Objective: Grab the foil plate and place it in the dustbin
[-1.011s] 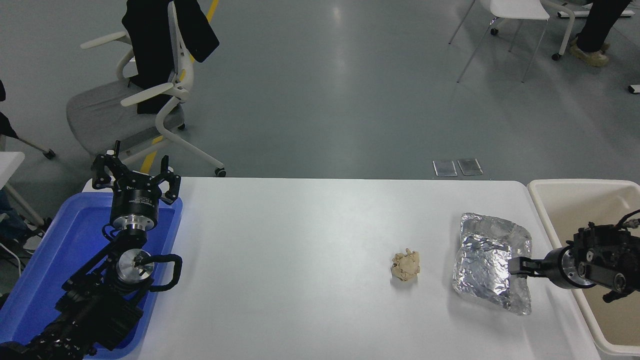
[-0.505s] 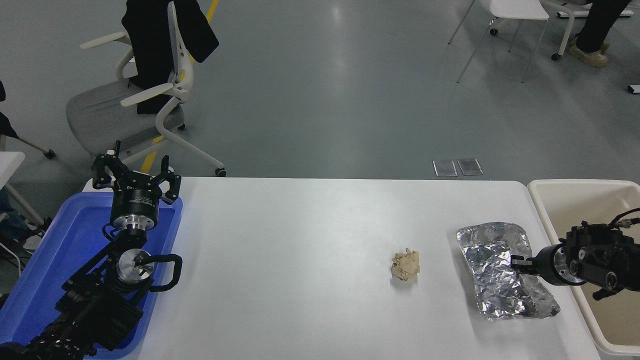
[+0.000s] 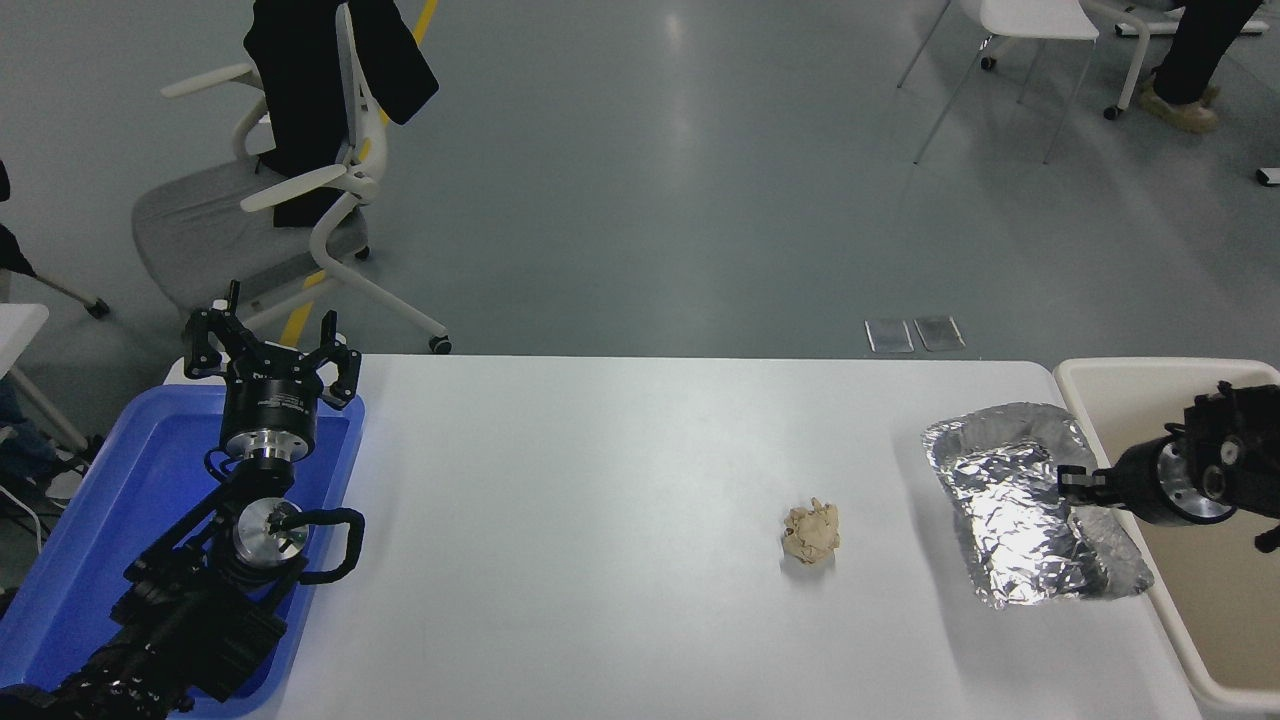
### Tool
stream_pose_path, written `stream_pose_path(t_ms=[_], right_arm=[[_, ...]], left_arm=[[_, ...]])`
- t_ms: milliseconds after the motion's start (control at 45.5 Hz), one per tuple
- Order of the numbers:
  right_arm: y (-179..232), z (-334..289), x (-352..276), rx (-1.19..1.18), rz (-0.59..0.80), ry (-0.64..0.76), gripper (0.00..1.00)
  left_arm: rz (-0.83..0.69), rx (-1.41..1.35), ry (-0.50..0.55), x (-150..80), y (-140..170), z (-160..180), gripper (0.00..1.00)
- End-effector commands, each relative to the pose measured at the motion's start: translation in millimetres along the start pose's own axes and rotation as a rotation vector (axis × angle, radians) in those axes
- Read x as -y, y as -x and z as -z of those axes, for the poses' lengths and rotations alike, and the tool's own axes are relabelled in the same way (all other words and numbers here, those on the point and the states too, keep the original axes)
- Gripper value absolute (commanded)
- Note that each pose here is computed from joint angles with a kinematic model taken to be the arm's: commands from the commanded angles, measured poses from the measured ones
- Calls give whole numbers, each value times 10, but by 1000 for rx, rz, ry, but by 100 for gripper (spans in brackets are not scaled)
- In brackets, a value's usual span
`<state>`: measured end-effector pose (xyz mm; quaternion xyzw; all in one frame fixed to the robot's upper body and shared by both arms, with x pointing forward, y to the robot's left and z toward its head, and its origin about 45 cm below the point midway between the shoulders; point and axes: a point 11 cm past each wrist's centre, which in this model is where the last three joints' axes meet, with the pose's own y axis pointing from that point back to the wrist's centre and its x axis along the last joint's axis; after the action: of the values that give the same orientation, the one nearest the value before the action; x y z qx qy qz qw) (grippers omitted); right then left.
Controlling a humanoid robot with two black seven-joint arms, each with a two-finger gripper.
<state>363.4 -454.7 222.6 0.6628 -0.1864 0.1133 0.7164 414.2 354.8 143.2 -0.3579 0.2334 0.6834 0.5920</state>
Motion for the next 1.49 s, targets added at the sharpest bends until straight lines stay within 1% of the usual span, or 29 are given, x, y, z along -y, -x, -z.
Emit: stream_pose_path(t_ms=[0, 132, 308, 659, 769, 857, 989, 1099, 1187, 1341, 1473], right_arm=[[-509, -55, -1034, -44, -44, 44, 0], [-755, -53, -1545, -58, -74, 77, 0], [-907, -63, -1996, -74, -82, 112, 0], [-911, -62, -2091, -89, -89, 123, 0], [-869, -237, -2034, -110, -83, 173, 0], [-779, -562, -1911, -79, -84, 218, 0], [-668, -1106, -1793, -82, -94, 346, 0], [-427, -1662, -1677, -20, -113, 431, 0], [-289, -1843, -1439, -15, -113, 451, 0], [92, -2053, -893, -27, -112, 464, 0], [361, -1994, -325, -40, -126, 441, 0]], left_arm=[[-1, 0, -1, -6, -7, 2, 99], [-1, 0, -2, -6, -7, 3, 99], [-1, 0, -2, -6, -7, 3, 99], [-1, 2, -1, -4, -9, -4, 99], [-1, 2, 0, -4, -9, -5, 99], [-1, 0, -2, -6, -7, 3, 99], [0, 1, -1, 1, -3, -5, 99], [0, 1, -1, 1, -3, -5, 99], [0, 1, 1, 1, -3, -7, 99], [0, 0, -1, 0, 0, 2, 99], [0, 0, 0, 0, 0, 0, 99]])
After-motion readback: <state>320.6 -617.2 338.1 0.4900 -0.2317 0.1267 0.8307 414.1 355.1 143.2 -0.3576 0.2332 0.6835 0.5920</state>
